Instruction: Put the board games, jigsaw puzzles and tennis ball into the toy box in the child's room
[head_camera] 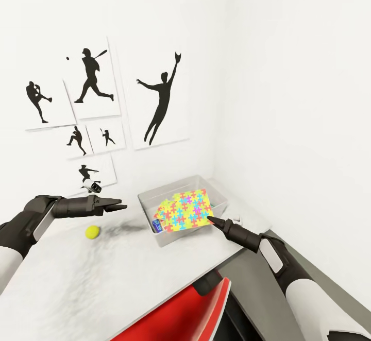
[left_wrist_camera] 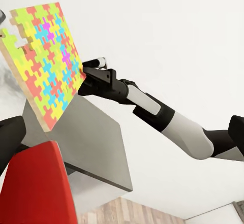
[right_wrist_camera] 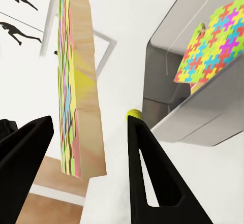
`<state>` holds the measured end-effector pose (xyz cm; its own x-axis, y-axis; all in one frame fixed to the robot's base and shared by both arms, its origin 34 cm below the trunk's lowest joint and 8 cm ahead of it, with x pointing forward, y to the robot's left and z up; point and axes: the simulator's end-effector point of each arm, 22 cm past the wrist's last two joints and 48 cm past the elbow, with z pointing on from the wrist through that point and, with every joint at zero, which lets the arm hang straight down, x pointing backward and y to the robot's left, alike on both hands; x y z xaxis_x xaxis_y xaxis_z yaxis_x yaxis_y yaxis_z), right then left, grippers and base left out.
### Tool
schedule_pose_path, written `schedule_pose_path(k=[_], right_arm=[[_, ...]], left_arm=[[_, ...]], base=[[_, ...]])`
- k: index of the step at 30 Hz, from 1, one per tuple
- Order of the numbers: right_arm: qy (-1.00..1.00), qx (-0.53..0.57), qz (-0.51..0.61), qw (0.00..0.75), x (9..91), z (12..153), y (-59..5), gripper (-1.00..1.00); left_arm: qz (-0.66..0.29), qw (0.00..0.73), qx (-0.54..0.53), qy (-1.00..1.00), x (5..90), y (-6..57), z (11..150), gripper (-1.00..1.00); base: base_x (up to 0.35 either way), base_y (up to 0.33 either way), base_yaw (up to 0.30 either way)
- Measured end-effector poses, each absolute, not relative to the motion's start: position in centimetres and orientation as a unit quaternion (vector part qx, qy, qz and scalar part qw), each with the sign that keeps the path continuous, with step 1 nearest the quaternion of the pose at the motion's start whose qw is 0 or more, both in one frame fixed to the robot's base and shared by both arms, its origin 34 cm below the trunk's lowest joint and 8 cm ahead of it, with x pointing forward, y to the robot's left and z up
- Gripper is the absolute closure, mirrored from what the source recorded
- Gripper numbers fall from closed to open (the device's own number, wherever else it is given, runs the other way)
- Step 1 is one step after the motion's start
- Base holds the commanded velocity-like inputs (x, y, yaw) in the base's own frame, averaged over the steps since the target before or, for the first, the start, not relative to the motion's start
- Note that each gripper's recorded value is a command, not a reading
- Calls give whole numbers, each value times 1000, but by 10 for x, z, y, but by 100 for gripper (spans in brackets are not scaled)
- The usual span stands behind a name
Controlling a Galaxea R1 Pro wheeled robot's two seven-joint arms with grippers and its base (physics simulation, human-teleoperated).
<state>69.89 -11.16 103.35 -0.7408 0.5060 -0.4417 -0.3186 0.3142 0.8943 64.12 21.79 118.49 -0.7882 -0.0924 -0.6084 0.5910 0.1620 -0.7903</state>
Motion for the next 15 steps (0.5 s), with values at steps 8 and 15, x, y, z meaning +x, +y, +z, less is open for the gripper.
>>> schedule_pose_path(k=[8,15], right_arm=[[730,64,582,354,699,1033,-111,100],[730,64,582,354,699,1033,-111,100]], left_arm=[[-623,274,175,711,641,218,1185,-100],[-623,275,175,711,641,218,1185,-100]], base=[[0,0,0],[0,0,0]])
